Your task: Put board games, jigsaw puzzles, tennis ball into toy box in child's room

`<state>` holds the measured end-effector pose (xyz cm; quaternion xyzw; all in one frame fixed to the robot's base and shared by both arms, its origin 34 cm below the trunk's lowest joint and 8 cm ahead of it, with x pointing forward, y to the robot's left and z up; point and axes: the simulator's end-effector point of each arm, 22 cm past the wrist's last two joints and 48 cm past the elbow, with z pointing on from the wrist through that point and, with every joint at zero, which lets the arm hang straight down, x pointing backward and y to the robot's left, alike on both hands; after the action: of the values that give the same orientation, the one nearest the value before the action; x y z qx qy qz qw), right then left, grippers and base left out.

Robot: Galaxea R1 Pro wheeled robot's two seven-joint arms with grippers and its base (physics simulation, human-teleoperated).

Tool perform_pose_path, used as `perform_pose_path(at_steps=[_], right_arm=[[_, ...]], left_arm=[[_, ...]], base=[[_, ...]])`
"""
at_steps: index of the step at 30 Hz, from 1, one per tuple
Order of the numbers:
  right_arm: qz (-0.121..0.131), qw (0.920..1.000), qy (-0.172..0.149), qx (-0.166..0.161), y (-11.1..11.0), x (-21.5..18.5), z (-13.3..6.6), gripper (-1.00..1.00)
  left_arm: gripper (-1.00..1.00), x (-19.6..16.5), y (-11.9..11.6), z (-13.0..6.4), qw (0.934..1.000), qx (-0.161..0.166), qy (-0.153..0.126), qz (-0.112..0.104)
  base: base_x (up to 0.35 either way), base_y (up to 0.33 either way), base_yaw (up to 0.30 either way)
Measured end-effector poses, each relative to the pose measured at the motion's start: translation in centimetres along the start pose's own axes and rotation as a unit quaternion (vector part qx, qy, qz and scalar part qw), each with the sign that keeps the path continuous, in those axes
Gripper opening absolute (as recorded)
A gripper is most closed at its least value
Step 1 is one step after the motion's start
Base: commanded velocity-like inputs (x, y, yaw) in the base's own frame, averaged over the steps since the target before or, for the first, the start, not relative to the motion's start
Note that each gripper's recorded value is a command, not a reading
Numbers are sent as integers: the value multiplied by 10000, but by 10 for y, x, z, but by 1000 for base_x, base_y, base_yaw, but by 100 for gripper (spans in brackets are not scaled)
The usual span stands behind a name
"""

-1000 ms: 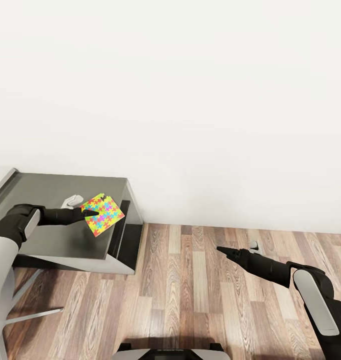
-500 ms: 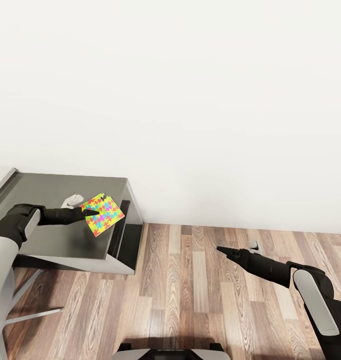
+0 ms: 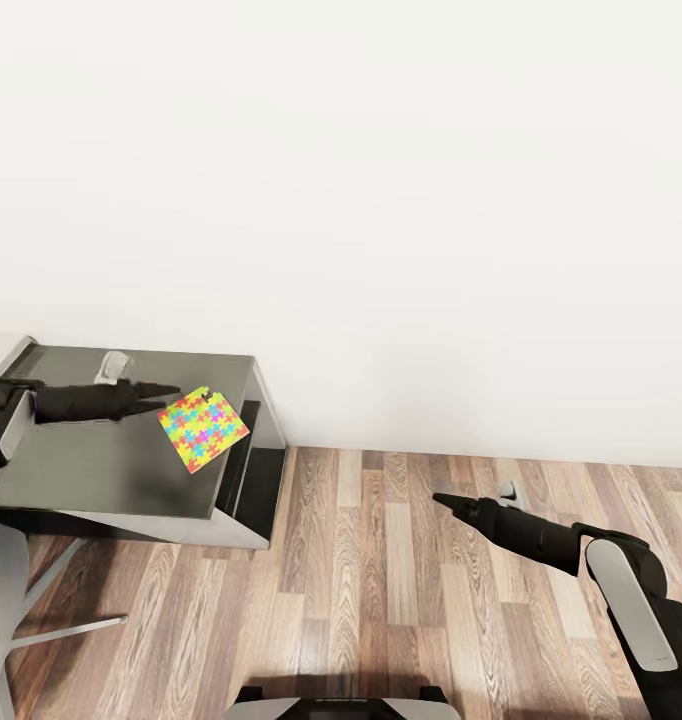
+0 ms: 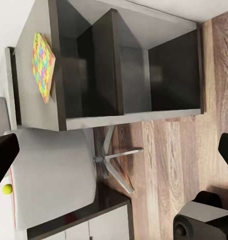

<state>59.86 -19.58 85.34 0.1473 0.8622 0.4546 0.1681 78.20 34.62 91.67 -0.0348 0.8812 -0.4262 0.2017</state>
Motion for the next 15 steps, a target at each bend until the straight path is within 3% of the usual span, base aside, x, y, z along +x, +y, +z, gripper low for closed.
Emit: perform_pose_path(at_steps=[5,7,11,15], right_arm=[[0,10000,2,-2,0,0,0,100],[1,10000,0,-4,0,0,0,100],[4,10000,1,-9,0,0,0,100],[103,9999,-6,-137,9,6,10,100]], left_arm=[[100,1,-38,-37,9949,1002,-33,-45],[100,12,-33,-47,9942,1067,-6,-154],[100,38,-32,-48,9897,1367,-65,-428],[100,79,-44,-45,9846,1679,59,-490]], base=[[0,0,0],[0,0,0],[0,0,0],[0,0,0]])
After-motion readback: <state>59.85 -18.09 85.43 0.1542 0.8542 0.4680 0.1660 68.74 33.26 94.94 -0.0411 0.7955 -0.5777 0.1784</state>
